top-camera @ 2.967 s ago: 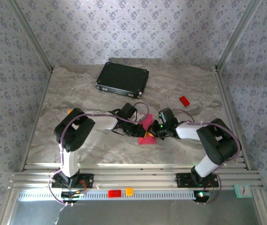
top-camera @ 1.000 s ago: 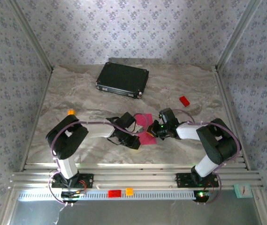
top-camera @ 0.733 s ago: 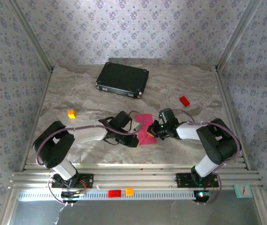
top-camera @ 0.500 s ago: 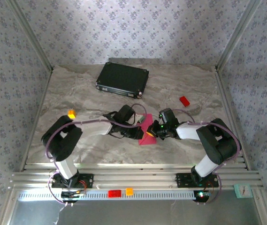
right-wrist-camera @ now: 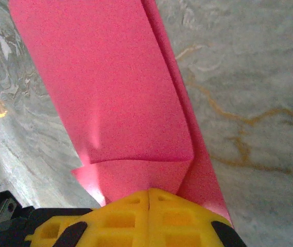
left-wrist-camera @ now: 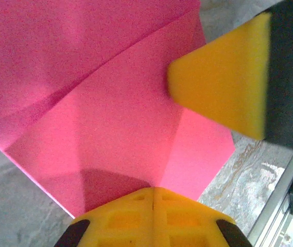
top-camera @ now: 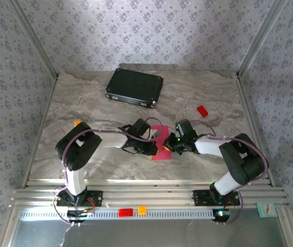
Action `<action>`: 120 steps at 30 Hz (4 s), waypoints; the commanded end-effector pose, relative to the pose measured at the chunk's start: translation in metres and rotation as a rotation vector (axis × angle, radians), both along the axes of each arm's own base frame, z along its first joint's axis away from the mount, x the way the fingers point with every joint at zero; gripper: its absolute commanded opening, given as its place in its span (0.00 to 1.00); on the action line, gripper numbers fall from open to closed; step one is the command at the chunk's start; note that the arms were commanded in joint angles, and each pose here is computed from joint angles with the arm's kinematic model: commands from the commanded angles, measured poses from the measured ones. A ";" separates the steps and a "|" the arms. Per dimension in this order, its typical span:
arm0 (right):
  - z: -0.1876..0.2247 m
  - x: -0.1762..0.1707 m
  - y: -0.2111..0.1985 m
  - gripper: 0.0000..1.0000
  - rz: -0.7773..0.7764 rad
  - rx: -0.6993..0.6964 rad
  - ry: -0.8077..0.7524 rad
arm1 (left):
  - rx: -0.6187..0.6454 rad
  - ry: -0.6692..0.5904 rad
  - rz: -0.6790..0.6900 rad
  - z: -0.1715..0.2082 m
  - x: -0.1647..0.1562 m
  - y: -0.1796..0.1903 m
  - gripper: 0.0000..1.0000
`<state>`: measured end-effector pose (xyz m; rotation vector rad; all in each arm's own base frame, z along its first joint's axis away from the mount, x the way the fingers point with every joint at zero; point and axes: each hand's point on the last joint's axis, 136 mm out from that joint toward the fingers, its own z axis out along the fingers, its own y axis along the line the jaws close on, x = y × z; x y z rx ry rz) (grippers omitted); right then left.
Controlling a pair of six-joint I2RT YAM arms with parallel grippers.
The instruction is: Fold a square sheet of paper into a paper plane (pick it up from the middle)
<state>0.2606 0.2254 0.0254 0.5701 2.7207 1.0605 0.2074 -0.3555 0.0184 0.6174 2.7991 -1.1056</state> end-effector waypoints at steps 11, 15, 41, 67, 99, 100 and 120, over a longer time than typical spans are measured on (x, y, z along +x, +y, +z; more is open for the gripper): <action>-0.017 -0.015 0.025 0.00 0.098 -0.025 0.059 | 0.136 0.098 -0.007 -0.034 -0.021 0.049 0.01; -0.039 -0.019 0.004 0.00 0.027 -0.023 0.098 | 0.133 0.101 0.002 -0.035 -0.021 0.051 0.01; 0.014 0.014 0.005 0.00 0.055 -0.034 -0.038 | 0.125 0.105 -0.027 -0.033 -0.021 0.048 0.00; -0.044 -0.018 -0.019 0.00 0.040 -0.144 0.112 | 0.048 0.045 -0.028 0.002 0.009 -0.014 0.11; -0.040 -0.014 -0.019 0.00 0.026 -0.100 0.092 | -0.076 -0.011 -0.045 0.043 -0.022 0.035 0.10; -0.039 -0.013 -0.018 0.00 0.025 -0.093 0.089 | -0.099 -0.020 -0.035 0.047 -0.018 0.032 0.10; 0.019 0.008 -0.009 0.00 0.059 -0.044 -0.046 | 0.032 0.104 -0.028 -0.012 -0.014 0.029 0.04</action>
